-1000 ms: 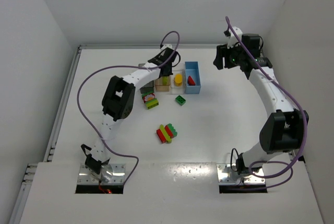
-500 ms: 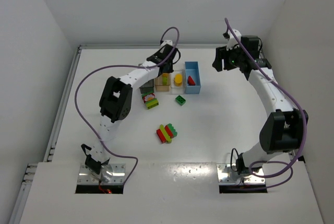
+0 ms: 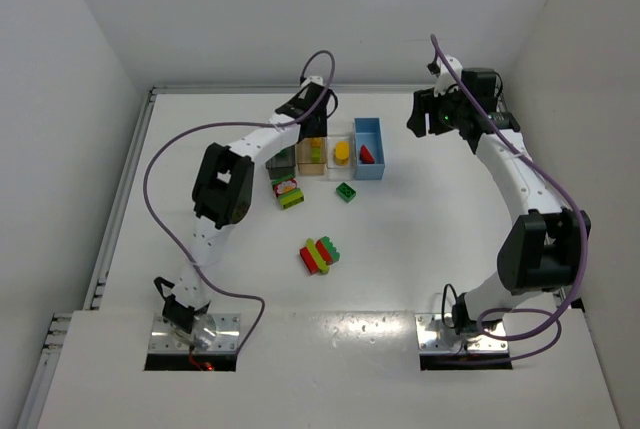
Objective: Sort the legos into containers by color
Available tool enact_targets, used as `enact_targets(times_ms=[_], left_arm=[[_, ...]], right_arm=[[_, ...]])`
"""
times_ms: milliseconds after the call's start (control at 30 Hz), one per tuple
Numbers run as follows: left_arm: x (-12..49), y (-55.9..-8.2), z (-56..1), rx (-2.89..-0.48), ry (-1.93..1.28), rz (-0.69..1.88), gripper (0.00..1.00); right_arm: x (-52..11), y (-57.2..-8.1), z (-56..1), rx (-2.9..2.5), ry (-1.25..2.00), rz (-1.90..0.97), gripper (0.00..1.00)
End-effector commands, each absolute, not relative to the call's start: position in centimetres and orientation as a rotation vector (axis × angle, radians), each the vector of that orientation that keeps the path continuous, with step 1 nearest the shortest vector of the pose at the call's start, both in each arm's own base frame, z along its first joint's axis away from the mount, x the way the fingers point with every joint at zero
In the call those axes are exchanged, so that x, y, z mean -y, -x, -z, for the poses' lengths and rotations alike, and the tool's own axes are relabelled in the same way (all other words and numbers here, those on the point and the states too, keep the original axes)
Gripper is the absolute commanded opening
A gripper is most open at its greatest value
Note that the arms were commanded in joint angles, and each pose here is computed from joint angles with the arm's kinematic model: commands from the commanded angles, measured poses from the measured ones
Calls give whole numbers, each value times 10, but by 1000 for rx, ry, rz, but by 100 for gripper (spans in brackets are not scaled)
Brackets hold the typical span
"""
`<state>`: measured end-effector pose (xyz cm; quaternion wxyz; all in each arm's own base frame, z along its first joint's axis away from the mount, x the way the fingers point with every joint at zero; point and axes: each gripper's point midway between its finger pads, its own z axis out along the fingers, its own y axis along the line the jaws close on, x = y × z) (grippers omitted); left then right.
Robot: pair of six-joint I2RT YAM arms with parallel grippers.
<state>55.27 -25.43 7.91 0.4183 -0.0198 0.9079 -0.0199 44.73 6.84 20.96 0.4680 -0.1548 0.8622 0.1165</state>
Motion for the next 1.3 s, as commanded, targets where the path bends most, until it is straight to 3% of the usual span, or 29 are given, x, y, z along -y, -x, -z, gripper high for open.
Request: enact_targets(times_ms=[0,900,1233,1267], left_arm=[[257,-565,-98,-2232,68,94,48],[253,-568,-54,-2308,31,115,55],[254,-568,-40,-2329,12,110,55],[254,-568,-40,-2329,0,105,51]], right_arm=[[-72,-457,-223,-2072,380,-288,64],[-72,-459,-223,-2072,380,-288,64],[-70,-460,-223,-2074,375,-278,64],[-70,-460,-223,-2074,375,-278,64]])
